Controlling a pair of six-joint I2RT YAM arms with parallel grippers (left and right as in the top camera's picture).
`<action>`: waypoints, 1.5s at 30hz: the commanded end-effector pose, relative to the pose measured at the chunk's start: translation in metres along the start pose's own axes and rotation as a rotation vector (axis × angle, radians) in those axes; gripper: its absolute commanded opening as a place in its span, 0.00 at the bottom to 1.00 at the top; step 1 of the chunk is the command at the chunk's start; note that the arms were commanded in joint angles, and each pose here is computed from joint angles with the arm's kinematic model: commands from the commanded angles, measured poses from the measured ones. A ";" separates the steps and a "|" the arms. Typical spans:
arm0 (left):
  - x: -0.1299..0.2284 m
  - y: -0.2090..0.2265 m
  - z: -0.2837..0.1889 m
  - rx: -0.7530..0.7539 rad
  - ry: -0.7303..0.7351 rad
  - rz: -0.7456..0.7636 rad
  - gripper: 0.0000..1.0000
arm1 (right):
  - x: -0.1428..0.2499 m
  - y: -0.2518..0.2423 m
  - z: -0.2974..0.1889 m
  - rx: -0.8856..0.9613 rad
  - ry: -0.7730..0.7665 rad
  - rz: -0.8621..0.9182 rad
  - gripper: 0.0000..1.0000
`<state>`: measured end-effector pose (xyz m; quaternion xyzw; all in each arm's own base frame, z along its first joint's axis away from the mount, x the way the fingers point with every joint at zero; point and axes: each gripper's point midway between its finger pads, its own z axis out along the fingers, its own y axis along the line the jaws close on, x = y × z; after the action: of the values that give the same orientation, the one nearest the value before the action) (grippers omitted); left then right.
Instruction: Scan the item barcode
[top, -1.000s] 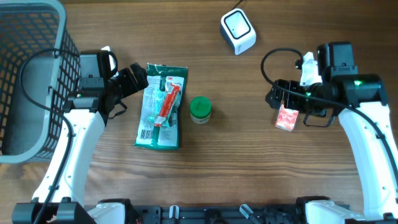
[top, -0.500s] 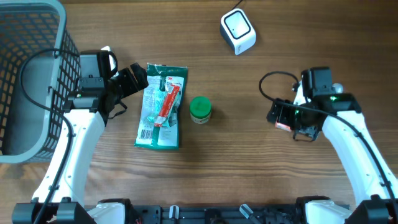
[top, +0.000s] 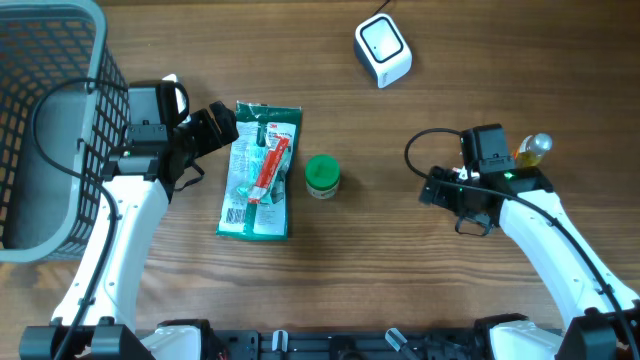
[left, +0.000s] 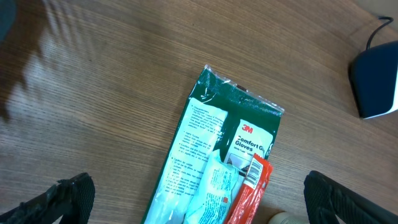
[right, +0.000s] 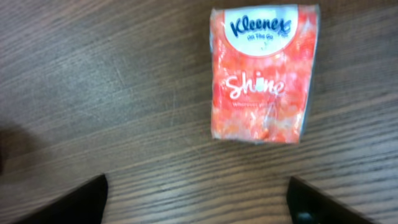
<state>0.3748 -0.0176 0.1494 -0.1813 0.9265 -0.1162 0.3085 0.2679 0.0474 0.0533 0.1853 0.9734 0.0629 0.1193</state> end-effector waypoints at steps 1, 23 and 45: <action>-0.009 -0.005 -0.007 0.021 -0.026 0.006 1.00 | -0.004 -0.003 0.001 0.023 -0.031 0.076 1.00; -0.009 -0.005 -0.007 0.021 -0.026 0.006 1.00 | -0.020 -0.032 0.032 0.212 -0.087 0.159 0.56; -0.009 -0.005 -0.007 0.021 -0.026 0.006 1.00 | 0.018 0.049 0.072 -0.053 0.088 -0.005 0.49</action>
<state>0.3748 -0.0176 0.1494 -0.1814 0.9265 -0.1160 0.3085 0.3090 0.0651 0.0100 0.2191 0.9641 0.0375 0.1454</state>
